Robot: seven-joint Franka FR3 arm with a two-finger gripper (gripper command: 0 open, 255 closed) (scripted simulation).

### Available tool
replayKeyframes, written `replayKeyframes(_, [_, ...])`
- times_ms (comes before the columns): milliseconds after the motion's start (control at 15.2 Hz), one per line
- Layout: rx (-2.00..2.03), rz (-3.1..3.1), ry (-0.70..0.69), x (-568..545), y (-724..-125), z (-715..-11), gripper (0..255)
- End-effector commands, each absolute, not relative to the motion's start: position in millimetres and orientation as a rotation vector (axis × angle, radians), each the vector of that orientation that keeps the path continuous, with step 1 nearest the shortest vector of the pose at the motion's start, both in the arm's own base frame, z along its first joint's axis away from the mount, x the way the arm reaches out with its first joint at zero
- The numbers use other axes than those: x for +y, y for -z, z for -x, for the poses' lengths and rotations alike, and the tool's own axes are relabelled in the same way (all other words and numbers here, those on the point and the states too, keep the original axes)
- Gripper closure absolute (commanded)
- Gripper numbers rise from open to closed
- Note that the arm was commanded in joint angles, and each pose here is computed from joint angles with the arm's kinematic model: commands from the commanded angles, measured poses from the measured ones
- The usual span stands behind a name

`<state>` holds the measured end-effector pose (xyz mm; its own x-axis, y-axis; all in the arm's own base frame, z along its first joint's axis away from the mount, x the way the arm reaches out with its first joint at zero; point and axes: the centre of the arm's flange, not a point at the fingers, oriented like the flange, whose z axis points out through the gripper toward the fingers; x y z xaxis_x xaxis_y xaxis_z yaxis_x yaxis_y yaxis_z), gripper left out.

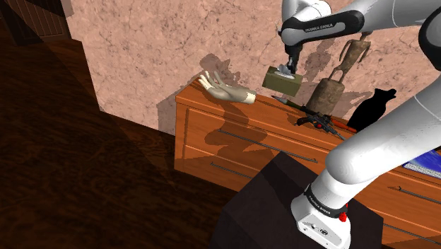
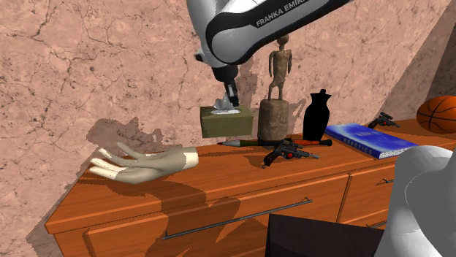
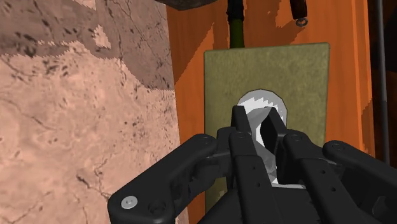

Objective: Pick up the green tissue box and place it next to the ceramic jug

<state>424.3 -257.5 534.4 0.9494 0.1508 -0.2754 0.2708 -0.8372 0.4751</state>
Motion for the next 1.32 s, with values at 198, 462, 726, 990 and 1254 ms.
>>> replayKeyframes(198, [0.300,-2.574,0.309,-257,-561,-424,255])
replayKeyframes(462, [0.300,-2.574,0.309,-257,-583,-424,255])
replayKeyframes(726, [0.300,-2.574,0.309,-257,-604,-424,255])
replayKeyframes(990, [0.300,-2.574,0.309,-257,-625,-424,255])
replayKeyframes(1254, [0.300,-2.574,0.309,-257,-646,-424,255])
